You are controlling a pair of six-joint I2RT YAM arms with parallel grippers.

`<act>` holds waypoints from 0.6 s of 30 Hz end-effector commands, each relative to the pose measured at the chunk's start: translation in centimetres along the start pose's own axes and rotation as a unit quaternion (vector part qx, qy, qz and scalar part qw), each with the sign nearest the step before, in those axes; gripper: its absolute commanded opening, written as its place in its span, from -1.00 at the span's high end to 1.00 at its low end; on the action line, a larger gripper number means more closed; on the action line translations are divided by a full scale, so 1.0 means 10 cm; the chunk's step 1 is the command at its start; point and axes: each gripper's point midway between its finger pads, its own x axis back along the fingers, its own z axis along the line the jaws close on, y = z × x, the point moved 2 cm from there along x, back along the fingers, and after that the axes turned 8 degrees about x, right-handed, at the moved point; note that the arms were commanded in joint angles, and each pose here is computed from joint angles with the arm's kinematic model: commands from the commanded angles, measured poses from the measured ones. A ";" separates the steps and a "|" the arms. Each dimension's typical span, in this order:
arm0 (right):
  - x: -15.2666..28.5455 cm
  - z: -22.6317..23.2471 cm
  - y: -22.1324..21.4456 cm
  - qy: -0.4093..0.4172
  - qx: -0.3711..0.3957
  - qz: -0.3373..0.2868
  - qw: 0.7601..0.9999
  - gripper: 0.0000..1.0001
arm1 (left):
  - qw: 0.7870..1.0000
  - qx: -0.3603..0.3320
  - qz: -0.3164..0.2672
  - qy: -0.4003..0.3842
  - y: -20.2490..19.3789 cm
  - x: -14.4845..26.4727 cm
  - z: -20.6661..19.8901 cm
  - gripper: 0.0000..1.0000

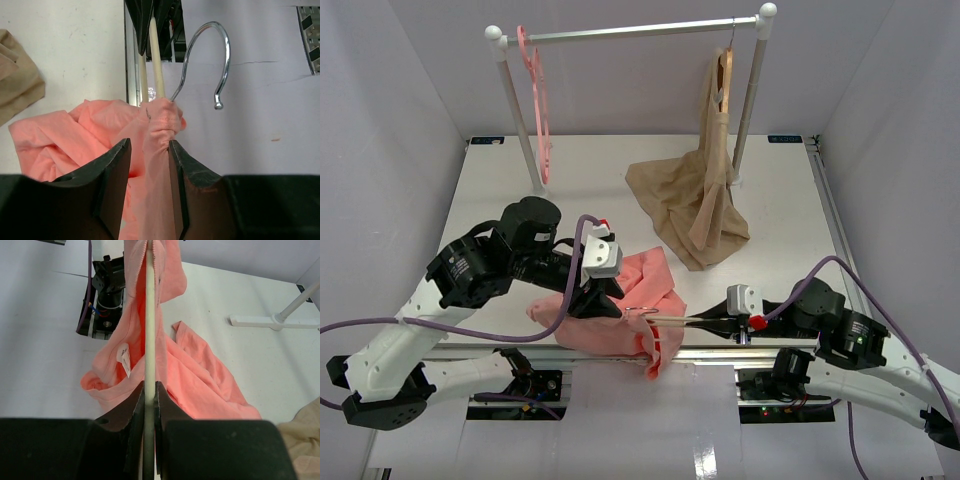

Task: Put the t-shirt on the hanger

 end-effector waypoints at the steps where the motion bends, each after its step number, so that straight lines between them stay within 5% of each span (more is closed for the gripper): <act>1: 0.09 -0.30 0.58 -0.063 0.036 -0.084 0.994 0.84 | 1.000 0.026 0.014 -0.009 -0.04 0.07 -0.10 0.06; 14: 0.09 -0.37 0.57 -0.083 0.032 -0.076 0.993 0.84 | 0.997 0.056 0.056 0.020 -0.28 -0.10 0.12 0.03; 18: 0.10 -0.34 0.59 -0.076 0.033 -0.082 0.993 0.84 | 0.995 0.056 0.073 0.027 -0.38 -0.15 0.20 0.37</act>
